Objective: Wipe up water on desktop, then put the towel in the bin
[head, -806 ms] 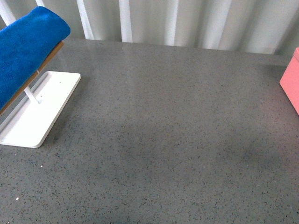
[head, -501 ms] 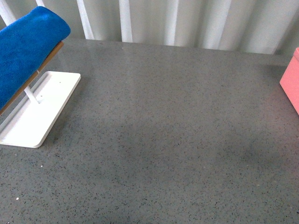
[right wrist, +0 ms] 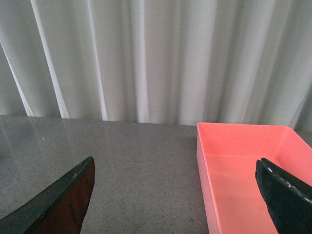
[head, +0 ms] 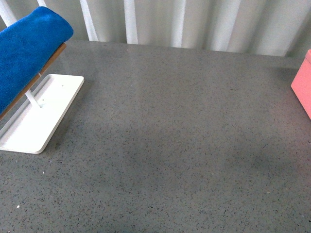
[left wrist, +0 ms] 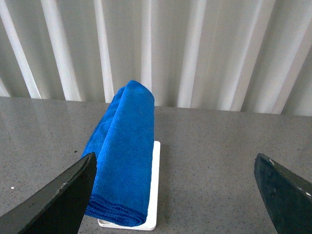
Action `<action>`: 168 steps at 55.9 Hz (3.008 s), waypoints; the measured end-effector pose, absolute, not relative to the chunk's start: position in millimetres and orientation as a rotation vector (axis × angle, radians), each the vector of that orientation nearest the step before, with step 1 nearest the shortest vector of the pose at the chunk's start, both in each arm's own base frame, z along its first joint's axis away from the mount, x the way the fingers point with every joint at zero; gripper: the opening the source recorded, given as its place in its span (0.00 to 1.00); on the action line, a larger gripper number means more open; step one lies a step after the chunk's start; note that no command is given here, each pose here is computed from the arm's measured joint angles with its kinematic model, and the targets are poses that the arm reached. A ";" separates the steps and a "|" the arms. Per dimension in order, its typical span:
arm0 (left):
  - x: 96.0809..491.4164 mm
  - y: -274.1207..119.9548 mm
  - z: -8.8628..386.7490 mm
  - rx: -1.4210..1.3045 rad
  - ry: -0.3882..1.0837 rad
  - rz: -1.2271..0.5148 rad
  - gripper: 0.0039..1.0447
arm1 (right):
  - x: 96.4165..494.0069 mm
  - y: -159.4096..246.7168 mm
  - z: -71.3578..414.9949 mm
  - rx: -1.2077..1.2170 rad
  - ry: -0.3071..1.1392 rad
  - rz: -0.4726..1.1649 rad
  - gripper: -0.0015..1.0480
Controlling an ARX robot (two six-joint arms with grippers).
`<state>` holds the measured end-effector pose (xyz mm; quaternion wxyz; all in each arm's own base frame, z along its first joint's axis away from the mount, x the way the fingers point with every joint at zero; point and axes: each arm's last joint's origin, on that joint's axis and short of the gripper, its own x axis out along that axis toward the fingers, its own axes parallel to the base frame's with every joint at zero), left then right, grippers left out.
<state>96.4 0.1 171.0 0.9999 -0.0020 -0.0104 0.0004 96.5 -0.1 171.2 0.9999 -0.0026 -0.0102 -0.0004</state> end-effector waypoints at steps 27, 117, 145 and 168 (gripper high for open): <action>115.1 2.3 174.8 -0.009 0.102 -0.025 0.94 | 96.5 -0.1 171.2 -0.005 -0.021 0.000 0.93; 483.7 21.2 169.8 0.226 0.665 -0.067 0.94 | 96.5 -0.1 171.2 -0.005 -0.021 0.000 0.93; 481.5 21.9 163.2 0.241 0.655 -0.052 0.47 | 96.5 -0.1 171.2 -0.005 -0.021 0.000 0.93; 478.6 22.9 160.2 0.261 0.639 -0.045 0.04 | 96.5 -0.1 171.2 -0.005 -0.021 0.000 0.93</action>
